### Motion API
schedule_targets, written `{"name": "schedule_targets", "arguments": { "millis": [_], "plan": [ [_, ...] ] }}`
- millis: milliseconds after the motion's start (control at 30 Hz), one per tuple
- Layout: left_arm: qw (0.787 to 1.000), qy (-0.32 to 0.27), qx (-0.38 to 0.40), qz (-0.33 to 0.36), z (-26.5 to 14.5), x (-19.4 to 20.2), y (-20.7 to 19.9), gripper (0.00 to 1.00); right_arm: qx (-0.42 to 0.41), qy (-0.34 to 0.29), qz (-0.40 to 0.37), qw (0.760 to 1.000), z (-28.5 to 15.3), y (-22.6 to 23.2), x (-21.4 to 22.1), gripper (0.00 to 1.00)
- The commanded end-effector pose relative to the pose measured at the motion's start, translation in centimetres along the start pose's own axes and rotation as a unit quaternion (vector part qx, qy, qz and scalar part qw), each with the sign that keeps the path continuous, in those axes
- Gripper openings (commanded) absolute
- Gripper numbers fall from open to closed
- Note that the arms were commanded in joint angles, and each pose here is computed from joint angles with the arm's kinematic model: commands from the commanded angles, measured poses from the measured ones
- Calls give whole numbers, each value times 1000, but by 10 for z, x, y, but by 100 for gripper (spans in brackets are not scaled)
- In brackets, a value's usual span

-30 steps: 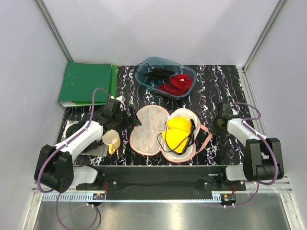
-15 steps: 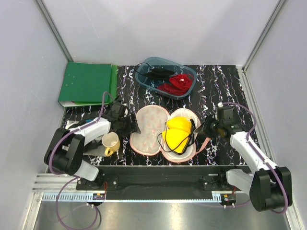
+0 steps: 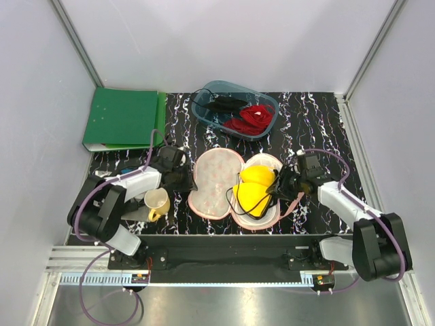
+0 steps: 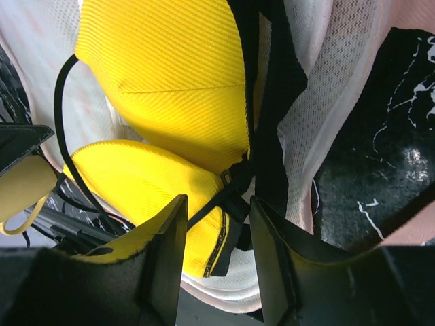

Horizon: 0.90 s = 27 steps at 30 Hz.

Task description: Place the bra in the laundry bag and zip it closed

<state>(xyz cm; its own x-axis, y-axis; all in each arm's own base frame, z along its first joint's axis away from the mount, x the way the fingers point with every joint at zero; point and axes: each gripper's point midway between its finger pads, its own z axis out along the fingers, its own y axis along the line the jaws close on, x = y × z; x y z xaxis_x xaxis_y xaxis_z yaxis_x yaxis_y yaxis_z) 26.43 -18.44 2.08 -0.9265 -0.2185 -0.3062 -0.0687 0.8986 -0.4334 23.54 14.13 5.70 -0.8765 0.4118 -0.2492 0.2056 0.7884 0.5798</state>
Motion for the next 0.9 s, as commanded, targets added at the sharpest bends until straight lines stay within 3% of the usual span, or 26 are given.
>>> {"name": "schedule_targets", "arguments": {
  "millis": [0, 67, 133, 500, 600, 867],
  "plan": [
    [1000, -3, -2, 10, 3, -2, 0, 21, -9, -8, -25, 1000, 7, 7, -6, 50],
    [1000, -8, 5, 13, -1, -6, -5, 7, -9, -2, -26, 1000, 12, 8, -4, 49],
    [999, -22, 15, 20, -10, -13, -12, 0, -15, 5, -30, 999, 17, 14, -2, 49],
    [988, -93, 91, 77, -81, -29, -60, 0, -53, 30, -37, 997, 26, 45, 3, 49],
    [984, -100, 116, 91, -98, -27, -74, 0, -44, 11, -39, 998, 12, 48, -3, 50],
    [969, -100, 183, 134, -135, -20, -128, 0, 19, -37, -66, 997, -29, 32, -18, 64]
  ]
}}
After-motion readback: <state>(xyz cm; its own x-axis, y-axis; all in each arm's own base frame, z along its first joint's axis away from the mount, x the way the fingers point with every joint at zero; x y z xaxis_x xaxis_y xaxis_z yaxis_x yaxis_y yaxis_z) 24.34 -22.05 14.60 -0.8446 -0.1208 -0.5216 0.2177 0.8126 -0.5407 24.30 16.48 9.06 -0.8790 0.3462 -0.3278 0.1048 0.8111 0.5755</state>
